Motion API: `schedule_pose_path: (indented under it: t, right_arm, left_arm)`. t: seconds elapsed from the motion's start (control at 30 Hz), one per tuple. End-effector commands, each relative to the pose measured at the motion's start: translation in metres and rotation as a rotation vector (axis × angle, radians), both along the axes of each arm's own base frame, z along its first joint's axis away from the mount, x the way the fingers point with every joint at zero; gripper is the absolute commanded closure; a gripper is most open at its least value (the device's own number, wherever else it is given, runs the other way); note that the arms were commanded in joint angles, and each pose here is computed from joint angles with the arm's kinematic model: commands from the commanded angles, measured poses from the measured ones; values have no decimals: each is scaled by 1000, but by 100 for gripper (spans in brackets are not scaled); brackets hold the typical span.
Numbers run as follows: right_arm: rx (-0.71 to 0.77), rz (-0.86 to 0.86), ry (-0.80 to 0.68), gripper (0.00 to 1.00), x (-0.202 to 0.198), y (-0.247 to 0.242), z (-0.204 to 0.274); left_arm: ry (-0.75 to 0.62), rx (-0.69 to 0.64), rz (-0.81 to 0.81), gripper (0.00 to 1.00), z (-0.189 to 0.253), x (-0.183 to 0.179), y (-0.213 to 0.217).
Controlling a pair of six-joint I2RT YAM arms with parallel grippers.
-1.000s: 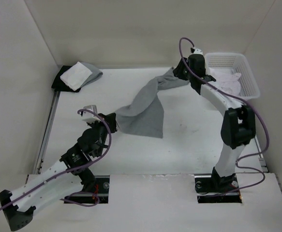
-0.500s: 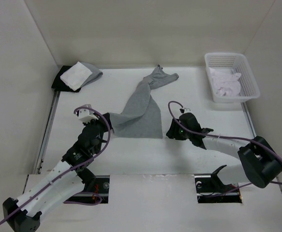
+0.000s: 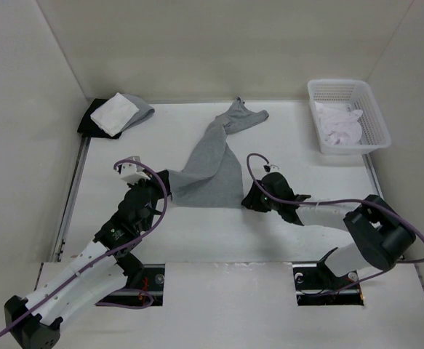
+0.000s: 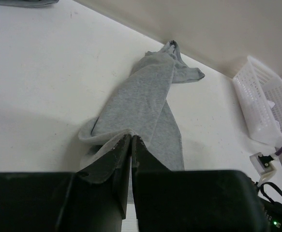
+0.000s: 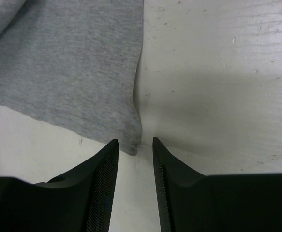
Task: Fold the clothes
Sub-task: Flatten the tank top out
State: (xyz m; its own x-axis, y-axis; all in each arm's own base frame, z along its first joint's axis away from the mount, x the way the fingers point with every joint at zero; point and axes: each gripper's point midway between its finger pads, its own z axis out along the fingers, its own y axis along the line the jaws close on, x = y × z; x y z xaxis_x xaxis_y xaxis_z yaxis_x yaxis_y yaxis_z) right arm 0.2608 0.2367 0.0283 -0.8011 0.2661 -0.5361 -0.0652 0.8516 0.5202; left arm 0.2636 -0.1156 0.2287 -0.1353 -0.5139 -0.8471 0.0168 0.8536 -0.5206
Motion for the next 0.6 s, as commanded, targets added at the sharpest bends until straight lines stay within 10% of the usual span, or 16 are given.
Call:
schedule_pose_path:
  t: [0.0, 0.57]
  right_arm:
    - [42, 14, 6, 61, 2, 15, 2]
    - [142, -60, -168, 99, 16, 15, 57]
  left_arm:
    - [-52, -53, -6, 97, 17, 3, -3]
    - [-94, -89, 2, 97, 36, 7, -3]
